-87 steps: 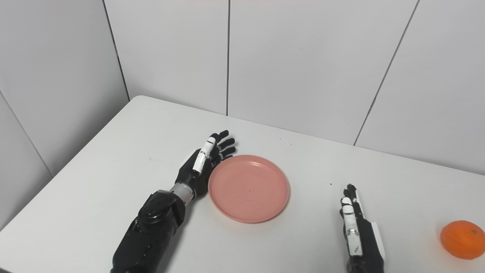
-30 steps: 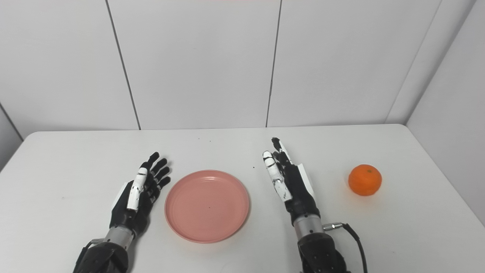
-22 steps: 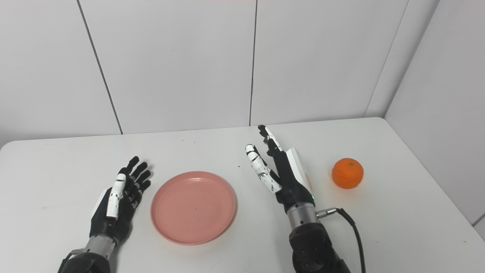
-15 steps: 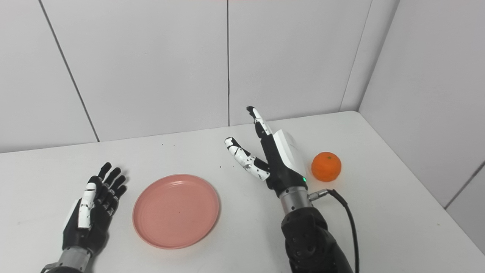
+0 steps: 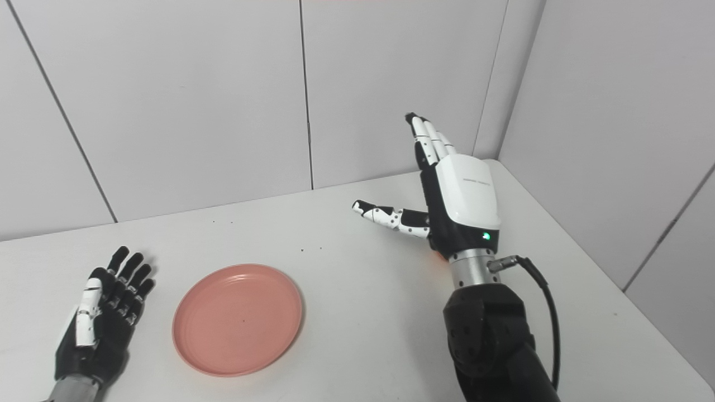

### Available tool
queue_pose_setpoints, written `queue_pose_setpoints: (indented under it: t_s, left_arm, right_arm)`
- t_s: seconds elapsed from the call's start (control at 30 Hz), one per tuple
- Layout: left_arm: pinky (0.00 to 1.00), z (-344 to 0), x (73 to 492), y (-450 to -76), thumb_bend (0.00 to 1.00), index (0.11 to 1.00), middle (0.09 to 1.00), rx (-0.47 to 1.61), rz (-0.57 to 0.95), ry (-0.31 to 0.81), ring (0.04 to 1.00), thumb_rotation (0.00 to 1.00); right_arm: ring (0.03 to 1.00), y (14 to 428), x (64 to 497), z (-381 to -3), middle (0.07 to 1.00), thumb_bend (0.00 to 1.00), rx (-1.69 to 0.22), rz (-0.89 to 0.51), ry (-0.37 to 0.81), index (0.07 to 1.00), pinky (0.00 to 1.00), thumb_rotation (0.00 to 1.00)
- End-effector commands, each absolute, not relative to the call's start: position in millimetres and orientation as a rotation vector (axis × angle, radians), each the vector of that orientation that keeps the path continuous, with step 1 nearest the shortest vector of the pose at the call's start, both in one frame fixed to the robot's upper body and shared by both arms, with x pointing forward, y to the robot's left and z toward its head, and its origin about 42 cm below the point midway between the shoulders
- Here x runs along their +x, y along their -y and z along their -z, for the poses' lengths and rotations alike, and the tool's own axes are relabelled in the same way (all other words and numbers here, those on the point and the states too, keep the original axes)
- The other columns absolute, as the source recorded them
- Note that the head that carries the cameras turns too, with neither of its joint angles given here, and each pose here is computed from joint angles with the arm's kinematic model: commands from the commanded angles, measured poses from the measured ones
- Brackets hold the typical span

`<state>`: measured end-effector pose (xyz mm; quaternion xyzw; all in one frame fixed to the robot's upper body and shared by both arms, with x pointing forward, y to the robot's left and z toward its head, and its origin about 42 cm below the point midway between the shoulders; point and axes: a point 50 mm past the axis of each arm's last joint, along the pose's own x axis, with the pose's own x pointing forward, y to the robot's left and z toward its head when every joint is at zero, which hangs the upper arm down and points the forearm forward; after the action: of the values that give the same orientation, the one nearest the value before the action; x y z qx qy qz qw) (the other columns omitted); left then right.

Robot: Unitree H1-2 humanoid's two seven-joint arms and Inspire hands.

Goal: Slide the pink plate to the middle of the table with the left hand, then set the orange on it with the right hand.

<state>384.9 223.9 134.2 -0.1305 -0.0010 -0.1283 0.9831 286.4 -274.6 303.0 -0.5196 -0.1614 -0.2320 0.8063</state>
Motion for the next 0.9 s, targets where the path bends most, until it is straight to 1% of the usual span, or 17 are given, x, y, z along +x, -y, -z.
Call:
queue_pose_setpoints:
  t_s: [0.0, 0.1, 0.3, 0.4, 0.47, 0.53, 0.7, 0.87]
  left_arm:
    - [1.0, -126, 381, -226, 0.31, 0.979, 0.985, -0.273, 0.242, -0.055, 0.983, 1.0]
    - [1.0, -126, 380, -226, 0.31, 0.977, 0.981, -0.268, 0.24, -0.054, 0.98, 1.0]
    - [1.0, -128, 379, -225, 0.31, 0.987, 0.985, -0.269, 0.243, -0.062, 0.983, 1.0]
    - [1.0, -128, 379, -226, 0.31, 0.985, 0.985, -0.27, 0.247, -0.062, 0.985, 1.0]
    - [1.0, -128, 378, -226, 0.31, 0.989, 0.992, -0.276, 0.252, -0.058, 0.994, 1.0]
    - [1.0, -128, 378, -225, 0.31, 0.989, 0.992, -0.281, 0.253, -0.057, 0.995, 1.0]
    - [1.0, -129, 377, -225, 0.31, 0.991, 0.994, -0.282, 0.252, -0.057, 0.994, 1.0]
    - [1.0, -131, 375, -225, 0.31, 0.995, 0.998, -0.282, 0.257, -0.055, 0.996, 1.0]
  right_arm:
    - [0.885, 278, 282, -318, 0.954, 0.88, -1.126, 0.563, 0.392, 0.97, 0.75, 0.61]
    - [0.89, 286, 282, -318, 0.949, 0.89, -1.137, 0.602, 0.359, 0.969, 0.77, 0.6]
    - [0.894, 303, 283, -313, 0.943, 0.92, -1.145, 0.657, 0.298, 0.965, 0.77, 0.58]
    - [0.897, 310, 283, -311, 0.947, 0.93, -1.147, 0.68, 0.254, 0.969, 0.76, 0.57]
    - [0.887, 316, 283, -307, 0.941, 0.93, -1.148, 0.693, 0.225, 0.96, 0.73, 0.58]
    - [0.886, 321, 284, -304, 0.939, 0.93, -1.142, 0.702, 0.21, 0.957, 0.73, 0.58]
    - [0.869, 331, 287, -296, 0.919, 0.93, -1.137, 0.716, 0.197, 0.937, 0.73, 0.55]
    - [0.867, 334, 296, -285, 0.919, 0.93, -1.097, 0.685, 0.142, 0.948, 0.73, 0.54]
